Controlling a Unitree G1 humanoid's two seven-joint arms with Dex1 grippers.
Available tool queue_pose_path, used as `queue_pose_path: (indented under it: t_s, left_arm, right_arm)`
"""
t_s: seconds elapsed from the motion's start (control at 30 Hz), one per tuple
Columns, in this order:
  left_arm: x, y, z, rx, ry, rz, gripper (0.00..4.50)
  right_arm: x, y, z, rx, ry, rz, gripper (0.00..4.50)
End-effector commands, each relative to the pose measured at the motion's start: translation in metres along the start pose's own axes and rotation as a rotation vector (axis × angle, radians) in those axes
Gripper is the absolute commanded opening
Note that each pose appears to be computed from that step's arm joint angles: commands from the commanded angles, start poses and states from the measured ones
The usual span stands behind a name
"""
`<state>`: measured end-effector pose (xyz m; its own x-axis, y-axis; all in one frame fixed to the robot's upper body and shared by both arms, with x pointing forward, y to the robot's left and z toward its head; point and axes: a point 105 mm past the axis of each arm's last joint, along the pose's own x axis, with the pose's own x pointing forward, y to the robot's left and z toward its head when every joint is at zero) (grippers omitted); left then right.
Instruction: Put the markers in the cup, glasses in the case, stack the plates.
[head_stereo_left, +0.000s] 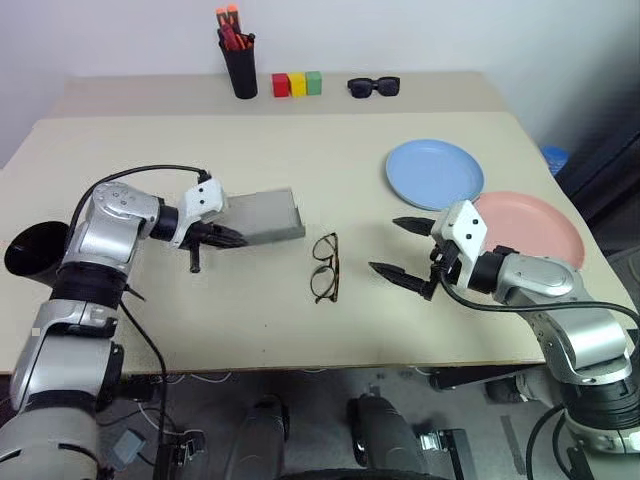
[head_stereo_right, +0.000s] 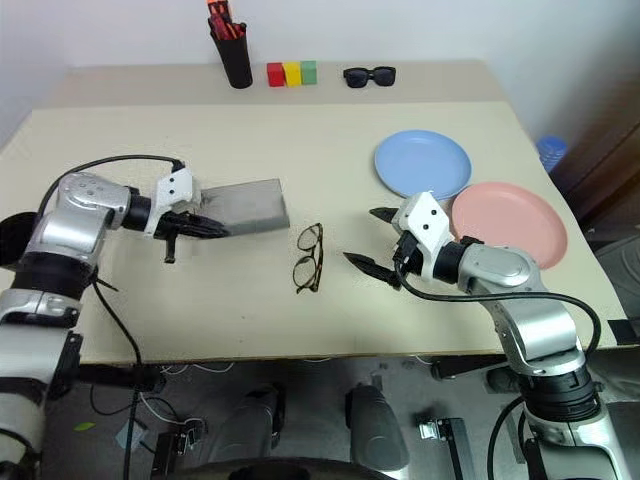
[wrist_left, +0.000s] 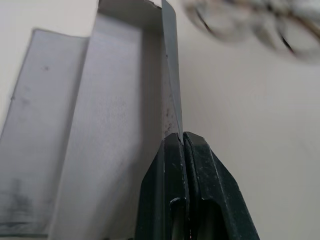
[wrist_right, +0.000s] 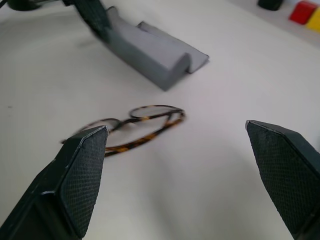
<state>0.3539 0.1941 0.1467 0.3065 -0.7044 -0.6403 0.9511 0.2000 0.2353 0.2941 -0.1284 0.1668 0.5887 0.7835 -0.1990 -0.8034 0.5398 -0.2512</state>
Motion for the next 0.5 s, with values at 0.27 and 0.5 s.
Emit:
queue_pose_path:
  t_s: [0.27, 0.5]
  left_arm:
    - [-0.003, -0.033, 0.01, 0.088, 0.012, -0.104, 0.83]
    - [-0.003, -0.016, 0.01, 0.124, 0.021, 0.013, 3.37]
  right_arm:
    - [0.026, 0.005, -0.003, 0.33, 0.022, -0.002, 4.5]
    - [0.047, 0.01, 0.004, 0.576, 0.015, 0.022, 4.5]
